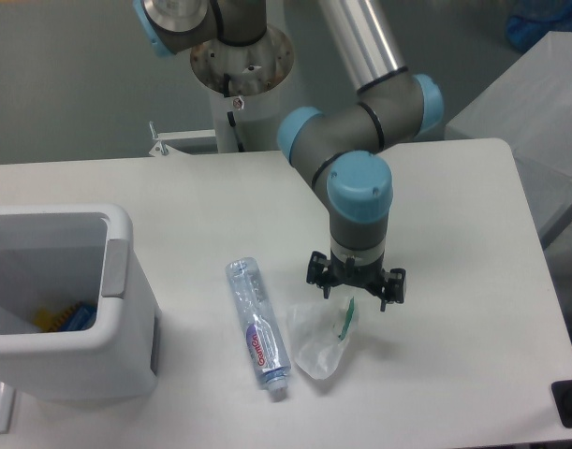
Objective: Place the trash in the trash can
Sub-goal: 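Lower the open gripper down onto the crumpled clear plastic bag, then close the gripper on the plastic bag and lift it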
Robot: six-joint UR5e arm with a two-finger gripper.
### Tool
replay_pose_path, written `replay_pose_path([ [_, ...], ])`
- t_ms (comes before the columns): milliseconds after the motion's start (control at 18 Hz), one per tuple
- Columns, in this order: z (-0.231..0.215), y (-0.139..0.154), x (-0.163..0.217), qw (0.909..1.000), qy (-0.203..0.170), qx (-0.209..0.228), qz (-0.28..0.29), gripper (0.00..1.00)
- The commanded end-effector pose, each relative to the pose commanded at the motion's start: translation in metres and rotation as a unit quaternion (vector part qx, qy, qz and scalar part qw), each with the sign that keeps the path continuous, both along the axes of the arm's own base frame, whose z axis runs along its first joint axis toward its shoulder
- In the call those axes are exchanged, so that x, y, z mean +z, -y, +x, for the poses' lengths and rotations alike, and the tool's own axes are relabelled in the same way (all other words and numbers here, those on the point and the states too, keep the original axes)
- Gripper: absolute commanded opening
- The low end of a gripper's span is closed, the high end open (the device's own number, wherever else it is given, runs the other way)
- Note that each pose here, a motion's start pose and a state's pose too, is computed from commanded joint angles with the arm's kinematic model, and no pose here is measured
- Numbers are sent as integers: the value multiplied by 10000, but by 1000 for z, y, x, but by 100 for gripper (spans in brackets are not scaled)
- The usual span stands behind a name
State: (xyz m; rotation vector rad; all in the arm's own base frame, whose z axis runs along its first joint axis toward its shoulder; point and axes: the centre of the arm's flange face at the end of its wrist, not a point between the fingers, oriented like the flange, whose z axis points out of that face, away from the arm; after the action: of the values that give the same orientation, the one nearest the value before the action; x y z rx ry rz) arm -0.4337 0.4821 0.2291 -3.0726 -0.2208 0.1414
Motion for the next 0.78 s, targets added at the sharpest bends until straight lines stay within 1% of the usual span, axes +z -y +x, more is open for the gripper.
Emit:
replay_pose_path([
  [167, 2, 1, -13, 10000, -67, -22, 38, 100],
  [333, 2, 1, -17, 10000, -79, -44, 34, 100],
  [389, 1, 0, -21, 10000, -65, -36, 15, 93],
  [444, 1, 0, -21, 10000, -64, -28, 16, 78],
  [500, 1, 0, -19, 10000, -76, -28, 25, 62],
  [556, 2, 1, -19, 10000, -70, -20, 21, 49],
  [611, 2, 1, -18, 10000, -77, -28, 25, 30],
  [667, 1, 0, -16, 10000, -83, -35, 28, 14],
  [722, 1, 1, -15, 10000, -85, -29, 39, 6],
  [778, -1, 0, -13, 9999, -109, -21, 58, 5],
])
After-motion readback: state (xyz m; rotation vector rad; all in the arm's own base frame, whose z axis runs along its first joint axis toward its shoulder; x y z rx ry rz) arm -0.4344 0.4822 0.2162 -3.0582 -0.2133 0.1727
